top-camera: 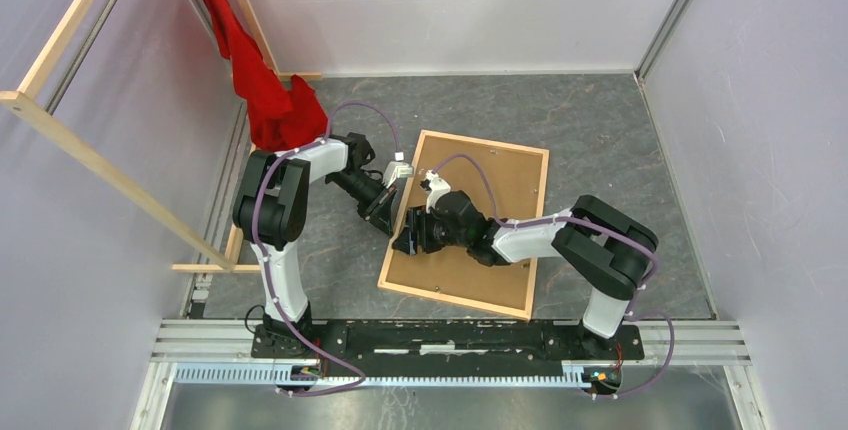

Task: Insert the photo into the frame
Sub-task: Install the photo frame at the center of the board.

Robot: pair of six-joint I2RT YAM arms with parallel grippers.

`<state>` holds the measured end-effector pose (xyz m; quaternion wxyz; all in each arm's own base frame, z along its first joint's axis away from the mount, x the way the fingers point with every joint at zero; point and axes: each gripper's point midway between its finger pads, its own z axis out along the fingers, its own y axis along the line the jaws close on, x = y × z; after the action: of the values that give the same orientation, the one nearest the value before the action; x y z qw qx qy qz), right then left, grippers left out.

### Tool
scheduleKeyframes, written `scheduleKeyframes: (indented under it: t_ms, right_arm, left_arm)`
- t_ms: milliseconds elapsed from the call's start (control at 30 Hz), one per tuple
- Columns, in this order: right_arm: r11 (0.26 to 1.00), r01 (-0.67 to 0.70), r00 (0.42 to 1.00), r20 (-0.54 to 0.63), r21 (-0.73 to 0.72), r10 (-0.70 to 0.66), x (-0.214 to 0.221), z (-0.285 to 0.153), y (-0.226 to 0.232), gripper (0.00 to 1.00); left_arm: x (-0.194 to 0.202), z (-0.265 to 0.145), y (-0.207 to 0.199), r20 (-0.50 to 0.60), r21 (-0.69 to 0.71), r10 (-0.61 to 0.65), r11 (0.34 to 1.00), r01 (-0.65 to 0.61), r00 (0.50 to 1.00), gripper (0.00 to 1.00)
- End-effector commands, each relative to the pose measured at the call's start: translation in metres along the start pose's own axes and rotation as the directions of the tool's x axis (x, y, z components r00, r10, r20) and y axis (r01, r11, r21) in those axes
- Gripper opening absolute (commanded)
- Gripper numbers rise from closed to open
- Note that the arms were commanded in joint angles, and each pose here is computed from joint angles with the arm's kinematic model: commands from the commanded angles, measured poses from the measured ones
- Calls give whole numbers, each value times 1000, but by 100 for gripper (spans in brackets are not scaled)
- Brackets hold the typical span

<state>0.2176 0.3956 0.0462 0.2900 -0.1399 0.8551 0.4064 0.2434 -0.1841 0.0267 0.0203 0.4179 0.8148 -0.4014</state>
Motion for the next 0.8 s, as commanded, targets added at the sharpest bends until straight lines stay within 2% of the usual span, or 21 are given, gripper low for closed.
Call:
scheduleKeyframes:
  t_ms: [0,367,767]
  right_arm:
    - [1000,1,1000,4,24,-1,2,9,-7,68]
    - [999,-17,1000,-6,37,17,0,25,-5,66]
    - [999,-32,999,-23,38,32,9,17,-3,65]
  left_arm:
    - [-3,3,2,1,-19,43,999,-43,999,15]
    - [-3,3,3,0,-20,41,999,-41,999,15]
    - [-3,2,3,-1,-23,46,999,-46,999,15]
